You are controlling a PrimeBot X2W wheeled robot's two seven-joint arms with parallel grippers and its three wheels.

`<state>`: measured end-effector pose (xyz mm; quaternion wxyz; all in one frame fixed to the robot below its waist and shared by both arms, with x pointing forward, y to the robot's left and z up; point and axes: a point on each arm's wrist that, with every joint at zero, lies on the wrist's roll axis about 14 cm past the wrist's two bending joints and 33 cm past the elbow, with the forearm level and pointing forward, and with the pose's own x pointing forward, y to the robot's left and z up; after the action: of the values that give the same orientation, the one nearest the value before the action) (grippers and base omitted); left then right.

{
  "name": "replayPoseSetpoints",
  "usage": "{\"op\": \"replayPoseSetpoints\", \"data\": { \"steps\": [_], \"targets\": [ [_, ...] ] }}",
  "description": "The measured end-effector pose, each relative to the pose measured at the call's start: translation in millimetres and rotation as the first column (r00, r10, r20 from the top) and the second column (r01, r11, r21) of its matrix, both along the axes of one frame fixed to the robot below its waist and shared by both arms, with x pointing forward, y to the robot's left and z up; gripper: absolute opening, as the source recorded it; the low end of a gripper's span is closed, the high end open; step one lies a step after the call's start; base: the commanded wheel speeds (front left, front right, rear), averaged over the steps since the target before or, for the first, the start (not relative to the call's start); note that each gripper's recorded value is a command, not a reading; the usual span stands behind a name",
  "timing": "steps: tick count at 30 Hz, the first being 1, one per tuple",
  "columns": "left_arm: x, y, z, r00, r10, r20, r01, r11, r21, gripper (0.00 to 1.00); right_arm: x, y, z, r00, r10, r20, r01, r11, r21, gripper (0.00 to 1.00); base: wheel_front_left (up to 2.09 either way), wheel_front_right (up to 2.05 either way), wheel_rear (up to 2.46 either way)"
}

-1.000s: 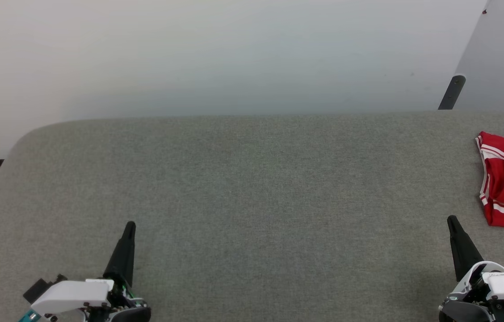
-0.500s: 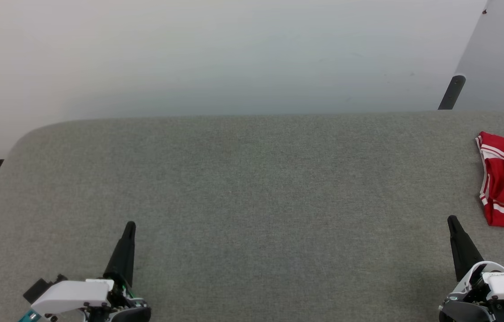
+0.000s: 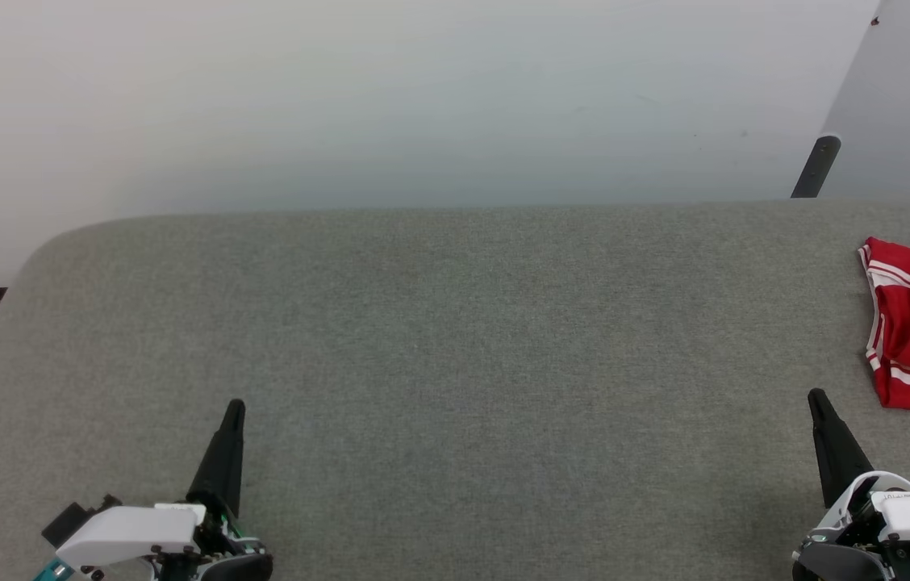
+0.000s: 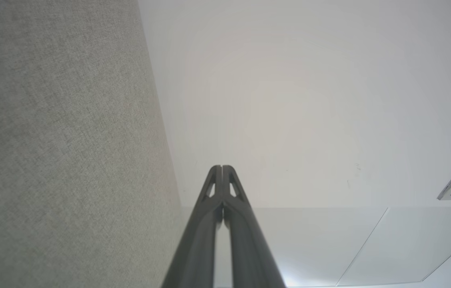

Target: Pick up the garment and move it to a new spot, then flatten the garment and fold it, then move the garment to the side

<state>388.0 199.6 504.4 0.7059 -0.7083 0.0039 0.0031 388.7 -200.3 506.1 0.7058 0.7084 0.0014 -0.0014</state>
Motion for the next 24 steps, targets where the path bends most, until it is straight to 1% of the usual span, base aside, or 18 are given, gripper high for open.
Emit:
{"op": "replayPoseSetpoints", "data": {
  "steps": [24],
  "targets": [
    [0.0,0.0,0.0,1.000,0.000,0.000,0.000,1.000,0.000,0.00,0.0,-0.1,0.0,1.000,0.001,0.000,-0.001,1.000,0.000,0.00,0.00,0.00,0.00]
  ]
}}
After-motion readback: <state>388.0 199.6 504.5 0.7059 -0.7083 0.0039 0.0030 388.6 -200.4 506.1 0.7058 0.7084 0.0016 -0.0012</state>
